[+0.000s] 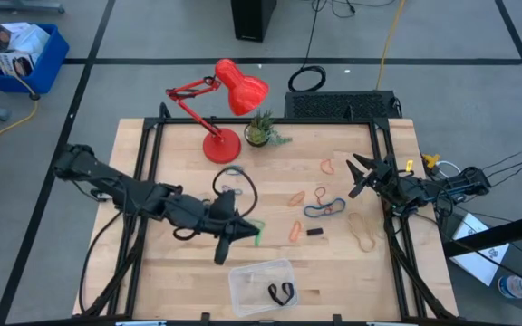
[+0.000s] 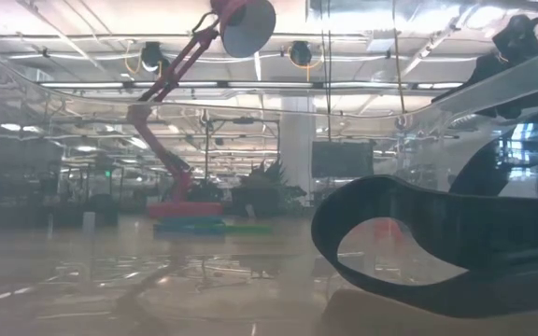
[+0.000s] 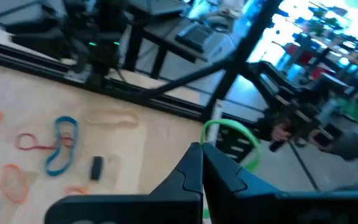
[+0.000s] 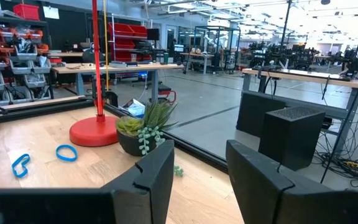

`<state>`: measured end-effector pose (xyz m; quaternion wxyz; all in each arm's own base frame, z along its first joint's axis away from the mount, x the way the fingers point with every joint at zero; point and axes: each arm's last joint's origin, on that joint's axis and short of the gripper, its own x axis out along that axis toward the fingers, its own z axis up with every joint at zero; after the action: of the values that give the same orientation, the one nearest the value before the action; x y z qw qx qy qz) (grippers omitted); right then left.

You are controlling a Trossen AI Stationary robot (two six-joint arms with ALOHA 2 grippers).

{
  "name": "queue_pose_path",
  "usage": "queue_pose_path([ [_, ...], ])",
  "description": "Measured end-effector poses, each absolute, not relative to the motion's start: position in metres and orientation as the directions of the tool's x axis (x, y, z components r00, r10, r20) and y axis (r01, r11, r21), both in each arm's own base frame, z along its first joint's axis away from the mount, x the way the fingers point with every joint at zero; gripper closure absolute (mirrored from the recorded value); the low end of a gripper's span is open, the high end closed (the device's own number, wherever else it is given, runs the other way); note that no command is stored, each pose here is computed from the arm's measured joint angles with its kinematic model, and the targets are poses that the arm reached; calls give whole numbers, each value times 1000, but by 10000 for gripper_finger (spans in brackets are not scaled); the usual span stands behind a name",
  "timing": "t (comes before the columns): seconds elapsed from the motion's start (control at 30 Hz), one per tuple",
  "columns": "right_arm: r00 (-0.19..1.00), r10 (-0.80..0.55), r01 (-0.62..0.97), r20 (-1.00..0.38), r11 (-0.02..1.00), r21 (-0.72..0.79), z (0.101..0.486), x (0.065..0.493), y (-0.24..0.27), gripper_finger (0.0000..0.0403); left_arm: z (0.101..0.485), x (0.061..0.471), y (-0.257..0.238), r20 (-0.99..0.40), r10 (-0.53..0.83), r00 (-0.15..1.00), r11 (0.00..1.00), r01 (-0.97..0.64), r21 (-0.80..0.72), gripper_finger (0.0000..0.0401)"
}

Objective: Pick and place rubber bands into bin
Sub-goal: Put the green rubber band into the transparent bin

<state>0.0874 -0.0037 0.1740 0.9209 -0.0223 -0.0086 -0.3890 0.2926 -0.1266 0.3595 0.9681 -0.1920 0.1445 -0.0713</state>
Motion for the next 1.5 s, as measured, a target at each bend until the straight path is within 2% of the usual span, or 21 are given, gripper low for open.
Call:
queue_pose_path([
  [0.23,697,-716,717,31,696,-37,174,87,-4,259,340,295,-154,-325,-259,909,923,135,-360,399],
  [0.33,697,-716,717,31,696,-37,174,87,-4,259,326,305,-162,-391,-284,875,904,110,-412,400],
  [0.43,697,-716,717,31,696,-37,174,87,-4,259,311,315,-171,-506,-303,807,893,56,-446,400],
  [0.6,697,-716,717,31,696,-38,174,87,-4,259,296,333,-189,-700,-303,647,909,-23,-415,400],
  [0.8,697,-716,717,31,696,-39,174,87,-4,259,262,356,-203,-838,-274,472,932,-85,-353,401],
  [1.13,697,-716,717,31,696,-38,174,87,-4,259,197,376,-212,-911,-272,310,911,-222,-348,401],
  [1.37,698,-716,716,31,697,-38,174,87,-4,259,192,378,-211,-914,-260,311,900,-265,-346,399],
  [1.5,698,-716,716,31,697,-38,174,87,-4,259,192,379,-209,-912,-258,318,881,-310,-357,384],
])
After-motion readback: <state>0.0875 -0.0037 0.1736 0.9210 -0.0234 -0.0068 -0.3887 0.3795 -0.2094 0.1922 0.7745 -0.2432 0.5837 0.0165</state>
